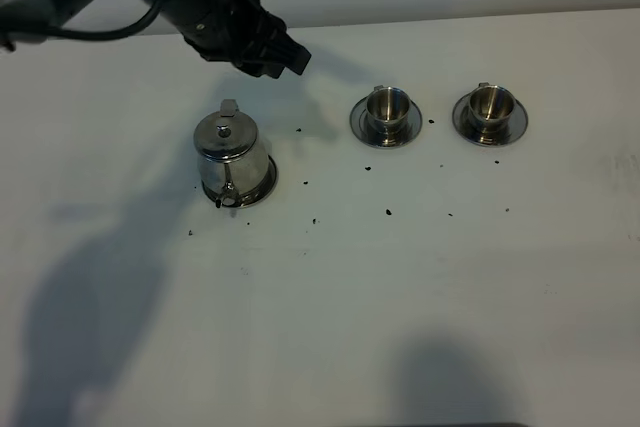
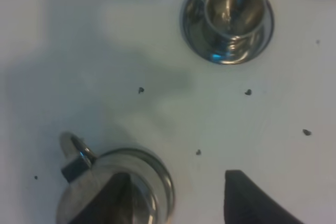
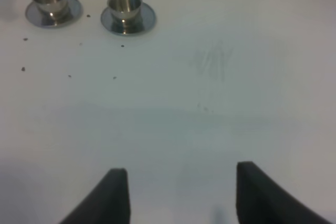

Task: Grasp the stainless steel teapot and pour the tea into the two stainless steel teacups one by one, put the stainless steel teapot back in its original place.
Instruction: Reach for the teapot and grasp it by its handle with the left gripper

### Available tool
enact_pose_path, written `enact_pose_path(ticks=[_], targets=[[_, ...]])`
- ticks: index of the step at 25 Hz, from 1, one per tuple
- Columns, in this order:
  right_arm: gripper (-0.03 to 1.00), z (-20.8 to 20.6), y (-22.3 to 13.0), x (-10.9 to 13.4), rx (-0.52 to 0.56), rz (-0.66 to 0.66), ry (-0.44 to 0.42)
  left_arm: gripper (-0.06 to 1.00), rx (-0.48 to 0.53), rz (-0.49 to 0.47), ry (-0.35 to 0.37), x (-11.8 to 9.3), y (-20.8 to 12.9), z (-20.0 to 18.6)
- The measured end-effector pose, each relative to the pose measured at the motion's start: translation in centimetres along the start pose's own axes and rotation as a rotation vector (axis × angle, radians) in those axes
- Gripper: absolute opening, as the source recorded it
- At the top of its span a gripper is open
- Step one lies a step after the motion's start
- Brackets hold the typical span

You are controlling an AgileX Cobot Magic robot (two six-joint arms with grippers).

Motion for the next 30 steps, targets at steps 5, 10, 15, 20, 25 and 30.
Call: enact_pose_path(ticks=[5, 10, 15, 20, 25, 30], targets=[[0.44, 0.0, 0.0, 0.0, 0.0, 0.001, 0.001, 0.43, 0.046, 0.014, 0.01, 0.8, 1.7, 1.6], [0.44, 0.0, 0.0, 0.0, 0.0, 0.001, 0.001, 0.44, 0.056, 0.023, 0.026, 1.5, 2.8, 3.3], [0.44, 0.0, 0.0, 0.0, 0.0, 0.001, 0.002, 0.49, 0.078, 0.032, 0.04, 1.8, 2.6, 4.1], [0.44, 0.0, 0.0, 0.0, 0.0, 0.002, 0.002, 0.5, 0.123, 0.03, 0.088, 2.9, 1.7, 6.5], [0.44, 0.0, 0.0, 0.0, 0.0, 0.002, 0.002, 0.5, 0.173, 0.01, 0.121, 4.9, 0.2, 9.0], [0.44, 0.0, 0.0, 0.0, 0.0, 0.002, 0.002, 0.5, 0.214, -0.017, 0.127, 6.7, -1.3, 10.7]])
Point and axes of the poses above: a point on each arm's last joint axis where the gripper is mounted, z pointing out along that axis toward the gripper, x along the wrist's bending axis when the last joint is at zero, y = z × x, the point moved 8 cm from there along z, pointing out along that axis toward the gripper, and after that the axes turned 5 degrees about z, right-handed, at the moved point
